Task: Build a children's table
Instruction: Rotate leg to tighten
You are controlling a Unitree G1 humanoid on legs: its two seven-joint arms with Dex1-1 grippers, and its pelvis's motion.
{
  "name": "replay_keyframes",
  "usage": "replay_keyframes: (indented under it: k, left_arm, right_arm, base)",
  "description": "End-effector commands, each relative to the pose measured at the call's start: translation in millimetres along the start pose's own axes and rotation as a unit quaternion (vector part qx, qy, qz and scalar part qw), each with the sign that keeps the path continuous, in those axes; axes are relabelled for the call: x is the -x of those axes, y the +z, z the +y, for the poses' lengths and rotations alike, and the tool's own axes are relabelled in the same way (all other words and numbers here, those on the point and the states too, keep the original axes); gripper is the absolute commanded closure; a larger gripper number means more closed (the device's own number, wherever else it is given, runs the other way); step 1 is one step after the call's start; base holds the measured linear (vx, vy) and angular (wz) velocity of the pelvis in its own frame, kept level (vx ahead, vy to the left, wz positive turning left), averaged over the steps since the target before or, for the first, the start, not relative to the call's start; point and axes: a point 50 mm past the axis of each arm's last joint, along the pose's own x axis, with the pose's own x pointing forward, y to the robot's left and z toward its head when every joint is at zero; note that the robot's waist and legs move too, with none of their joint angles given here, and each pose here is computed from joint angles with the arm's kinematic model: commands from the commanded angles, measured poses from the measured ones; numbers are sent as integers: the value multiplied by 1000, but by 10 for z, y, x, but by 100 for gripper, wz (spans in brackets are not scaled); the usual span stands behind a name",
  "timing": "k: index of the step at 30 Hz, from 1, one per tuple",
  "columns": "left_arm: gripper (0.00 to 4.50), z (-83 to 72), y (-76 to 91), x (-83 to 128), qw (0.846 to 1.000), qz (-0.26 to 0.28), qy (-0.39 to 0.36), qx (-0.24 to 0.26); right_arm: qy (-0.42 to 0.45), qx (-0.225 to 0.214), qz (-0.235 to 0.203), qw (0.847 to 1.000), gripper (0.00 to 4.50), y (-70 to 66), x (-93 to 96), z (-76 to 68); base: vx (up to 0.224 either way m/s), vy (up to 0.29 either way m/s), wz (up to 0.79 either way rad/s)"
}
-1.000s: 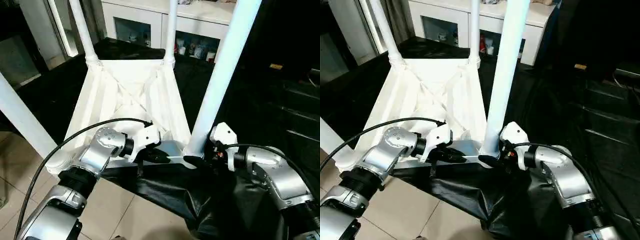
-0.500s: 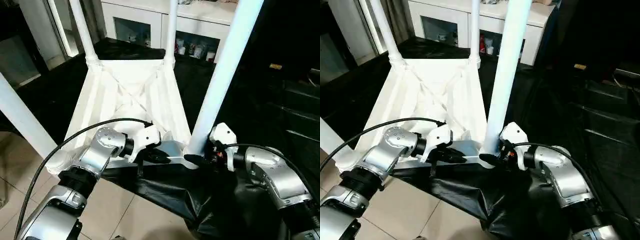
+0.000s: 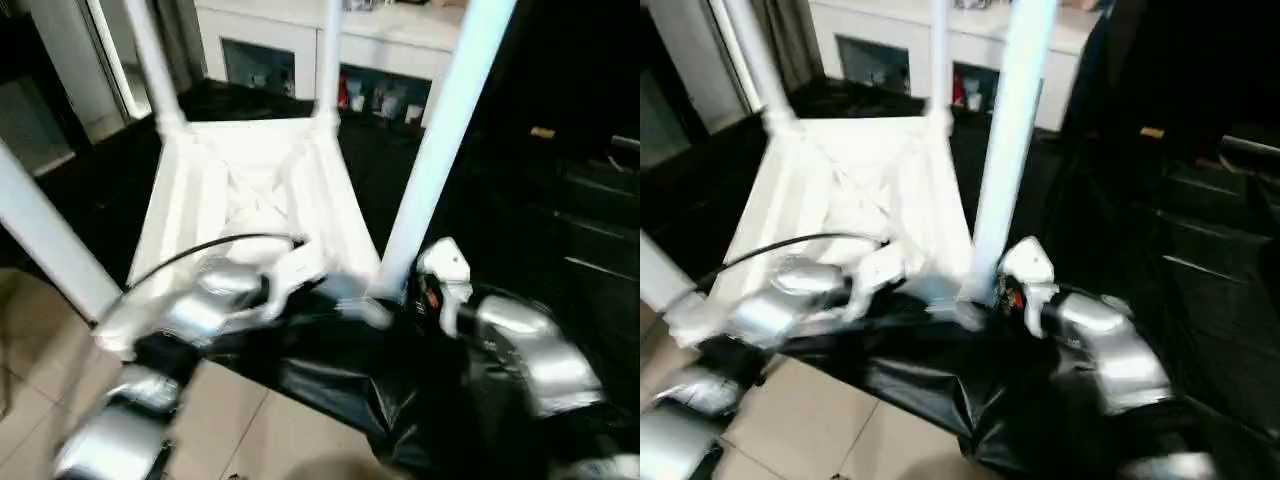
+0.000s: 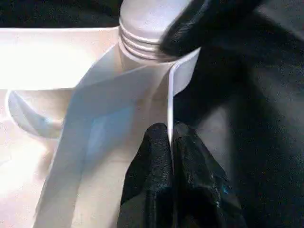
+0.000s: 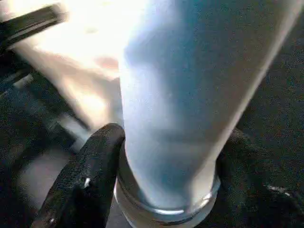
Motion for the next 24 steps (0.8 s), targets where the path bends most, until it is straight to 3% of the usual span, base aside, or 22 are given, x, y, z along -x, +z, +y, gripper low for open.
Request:
replay_keyframes:
  k: [1,4,6,11,12,15,17,21,24]
  left_arm:
    - [450,85,23,-103,996,-13,84,36]
    - [450,83,65,-200,994,-6,105,43]
    - [450,68,173,-355,990,-5,130,51]
    - [450,51,215,-433,991,6,133,29]
    - [450,50,217,-435,991,6,133,28]
    - [450,31,196,-402,995,4,102,8]
    - [450,28,181,-370,996,0,90,4]
    - [450,13,124,-259,999,-12,46,-8]
    - [450,-5,103,-171,1000,-24,9,-13]
  right_arm:
    - [-78,-42,22,996,189,-152,-76,33]
    - [-118,-58,21,991,189,-159,-159,101]
    - [-142,-43,26,989,189,-142,-314,261]
    - [-134,-39,14,990,189,-84,-410,371]
    - [-134,-38,14,990,154,-82,-411,372]
    - [-118,-56,-21,991,121,7,-361,303]
    - [-99,-44,-27,994,116,51,-317,262]
    - [-16,-6,-11,1000,74,144,-138,147]
    - [28,36,10,999,74,173,29,53]
  base:
    - [0,0,0]
    - [0,0,0]
    - [0,0,0]
    - [0,0,0]
    - [0,0,0]
    - [0,0,0]
    - [0,0,0]
    - [0,0,0]
    - [0,0,0]
